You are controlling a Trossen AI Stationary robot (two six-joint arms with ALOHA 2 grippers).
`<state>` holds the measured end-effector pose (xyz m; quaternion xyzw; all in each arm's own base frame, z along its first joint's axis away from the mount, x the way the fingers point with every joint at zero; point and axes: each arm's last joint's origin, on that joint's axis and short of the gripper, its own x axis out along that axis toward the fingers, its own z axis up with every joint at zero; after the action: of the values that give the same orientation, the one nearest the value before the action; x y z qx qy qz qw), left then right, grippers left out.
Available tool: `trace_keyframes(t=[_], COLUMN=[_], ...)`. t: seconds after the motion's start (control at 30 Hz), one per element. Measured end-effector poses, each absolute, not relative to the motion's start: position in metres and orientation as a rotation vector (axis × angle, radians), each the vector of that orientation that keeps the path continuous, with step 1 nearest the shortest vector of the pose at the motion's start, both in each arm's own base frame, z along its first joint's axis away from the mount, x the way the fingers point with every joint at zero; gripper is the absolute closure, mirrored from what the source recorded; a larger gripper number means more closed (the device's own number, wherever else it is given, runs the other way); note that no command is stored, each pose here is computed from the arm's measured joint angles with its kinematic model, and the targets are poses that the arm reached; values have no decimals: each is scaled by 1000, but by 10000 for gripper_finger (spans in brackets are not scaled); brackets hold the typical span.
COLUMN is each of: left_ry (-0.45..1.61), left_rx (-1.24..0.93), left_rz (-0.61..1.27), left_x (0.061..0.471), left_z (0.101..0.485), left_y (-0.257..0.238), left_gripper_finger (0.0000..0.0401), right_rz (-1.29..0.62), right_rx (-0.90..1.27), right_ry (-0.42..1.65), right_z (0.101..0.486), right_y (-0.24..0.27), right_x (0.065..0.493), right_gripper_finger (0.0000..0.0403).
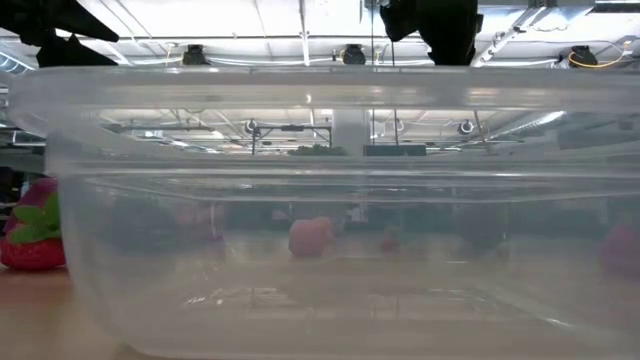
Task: Pick and placing Produce into tupperware
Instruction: Put the brown kiwi into the transparent container
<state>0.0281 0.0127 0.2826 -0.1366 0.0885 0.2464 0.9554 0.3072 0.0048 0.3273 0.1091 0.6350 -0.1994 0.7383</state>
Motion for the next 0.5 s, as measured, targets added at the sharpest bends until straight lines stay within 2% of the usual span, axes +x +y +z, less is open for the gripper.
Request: trace_keyframes(t=[0.23, 0.5], left_ry=[185, 189], left_rx=[-281, -284], left_rz=[478, 459], left_x=[28, 29], left_z=[283, 282], left_y=[12, 12], left_gripper_finger=[89, 89], right_rz=[-433, -374], right_rx=[260, 246], right_ry=[1366, 1242], right_z=[327, 330], right_y=[6, 7], right_x=[310, 323], right_gripper_finger=[165, 171])
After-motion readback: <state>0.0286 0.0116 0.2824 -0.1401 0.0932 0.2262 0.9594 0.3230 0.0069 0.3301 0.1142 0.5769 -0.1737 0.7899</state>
